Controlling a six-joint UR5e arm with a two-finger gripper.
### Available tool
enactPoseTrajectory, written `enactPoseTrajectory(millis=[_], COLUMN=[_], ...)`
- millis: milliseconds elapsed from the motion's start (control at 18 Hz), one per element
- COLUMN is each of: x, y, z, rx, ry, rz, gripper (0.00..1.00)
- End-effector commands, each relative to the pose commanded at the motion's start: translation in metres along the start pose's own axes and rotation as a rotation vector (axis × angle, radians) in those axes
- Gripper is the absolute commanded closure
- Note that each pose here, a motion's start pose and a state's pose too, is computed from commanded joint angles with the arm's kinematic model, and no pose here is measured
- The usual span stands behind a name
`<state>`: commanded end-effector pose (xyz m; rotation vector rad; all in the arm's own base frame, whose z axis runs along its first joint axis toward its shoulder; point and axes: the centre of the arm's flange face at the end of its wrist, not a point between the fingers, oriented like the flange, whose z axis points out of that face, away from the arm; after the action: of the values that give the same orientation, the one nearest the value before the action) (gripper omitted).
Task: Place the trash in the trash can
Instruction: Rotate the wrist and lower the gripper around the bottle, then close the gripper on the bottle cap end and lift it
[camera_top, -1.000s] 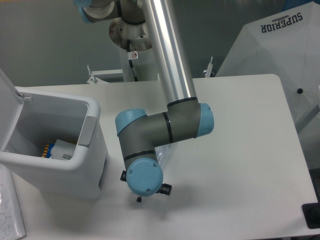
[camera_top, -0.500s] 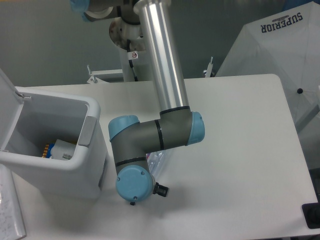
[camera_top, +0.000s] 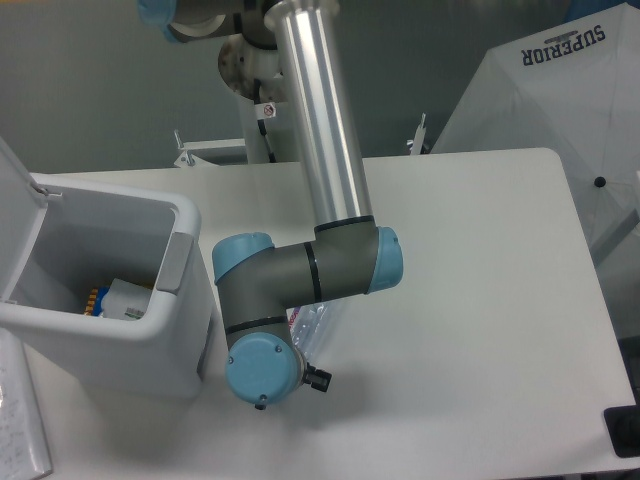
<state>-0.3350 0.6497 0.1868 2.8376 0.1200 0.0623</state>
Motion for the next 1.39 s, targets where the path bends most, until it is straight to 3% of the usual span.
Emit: enactPoseTrajectory(millis=[278, 444, 944, 1278, 1389], x=[0.000, 0.000, -0.028, -0.059, -0.061], y=[0.000, 0.001, 0.029, 0.051, 0.061], z=[-0.002, -0.006, -0.076, -0.149, -0.181], rx=[0.005, 0.010, 0.136, 0.338, 0.464], ry=[-0.001, -0.004, -0.020, 0.040, 0.042], rz=[-0.020, -0.029, -0.073, -0.124, -0.130], gripper=[0.90, 1.00, 1.00, 1.00, 1.00])
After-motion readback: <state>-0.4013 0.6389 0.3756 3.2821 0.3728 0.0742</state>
